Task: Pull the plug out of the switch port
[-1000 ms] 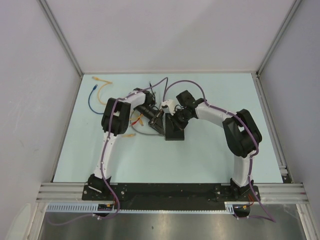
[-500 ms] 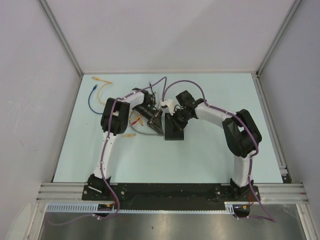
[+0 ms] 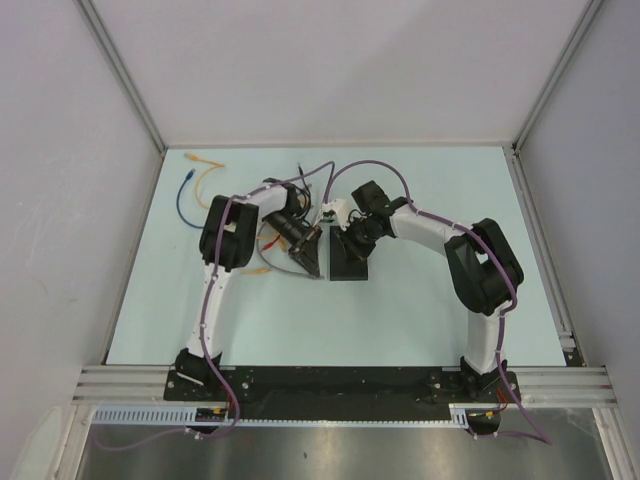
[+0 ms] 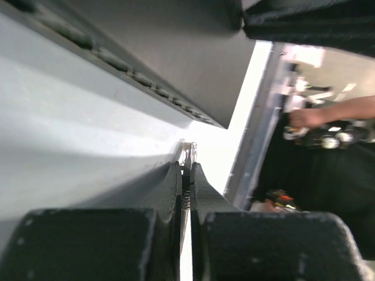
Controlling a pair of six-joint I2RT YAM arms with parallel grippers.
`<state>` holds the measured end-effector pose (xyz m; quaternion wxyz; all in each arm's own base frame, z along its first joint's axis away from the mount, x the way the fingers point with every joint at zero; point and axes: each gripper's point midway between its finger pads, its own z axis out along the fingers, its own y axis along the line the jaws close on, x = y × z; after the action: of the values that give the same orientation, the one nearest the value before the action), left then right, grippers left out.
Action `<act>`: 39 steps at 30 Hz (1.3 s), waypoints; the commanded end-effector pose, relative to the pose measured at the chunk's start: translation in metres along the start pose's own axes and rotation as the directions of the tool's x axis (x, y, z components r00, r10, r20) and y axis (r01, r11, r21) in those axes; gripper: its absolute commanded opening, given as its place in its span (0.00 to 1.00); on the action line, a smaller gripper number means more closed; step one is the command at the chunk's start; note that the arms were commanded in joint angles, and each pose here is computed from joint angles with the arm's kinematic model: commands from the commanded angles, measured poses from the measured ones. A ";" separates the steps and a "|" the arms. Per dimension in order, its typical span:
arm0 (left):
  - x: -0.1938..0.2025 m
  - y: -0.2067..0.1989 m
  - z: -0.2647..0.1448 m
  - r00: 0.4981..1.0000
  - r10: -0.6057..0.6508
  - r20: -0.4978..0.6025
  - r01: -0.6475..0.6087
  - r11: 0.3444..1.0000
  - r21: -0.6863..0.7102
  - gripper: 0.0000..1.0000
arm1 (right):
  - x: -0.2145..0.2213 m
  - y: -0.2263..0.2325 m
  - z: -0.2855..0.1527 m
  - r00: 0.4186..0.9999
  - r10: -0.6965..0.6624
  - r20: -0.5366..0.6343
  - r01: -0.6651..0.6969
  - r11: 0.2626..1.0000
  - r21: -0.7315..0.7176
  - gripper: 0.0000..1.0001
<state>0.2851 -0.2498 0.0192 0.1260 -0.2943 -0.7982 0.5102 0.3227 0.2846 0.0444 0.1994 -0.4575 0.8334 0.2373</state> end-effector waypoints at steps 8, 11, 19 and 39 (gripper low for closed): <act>-0.095 -0.021 -0.165 0.891 0.433 0.134 -0.315 0.804 -0.505 0.00 | 0.038 -0.008 0.014 0.992 0.009 -0.130 -0.003 0.999 0.045 0.00; -0.101 -0.025 -0.204 0.858 0.493 0.141 -0.299 0.704 -0.644 0.00 | 0.037 -0.008 0.015 0.992 0.004 -0.127 0.002 0.999 0.048 0.00; -0.076 0.013 -0.270 0.898 0.436 0.069 -0.189 0.521 -0.833 0.00 | 0.035 -0.010 0.018 0.993 0.000 -0.115 0.006 0.998 0.055 0.00; 0.007 0.085 -0.300 0.961 0.204 0.189 0.082 0.443 -0.893 0.37 | 0.032 -0.013 0.021 0.994 -0.007 -0.108 0.015 0.998 0.067 0.00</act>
<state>0.4486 0.0090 0.0372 -0.1191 -0.2862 -0.9490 0.0578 0.3267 0.2889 0.0445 0.2120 -0.4641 0.8297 0.2263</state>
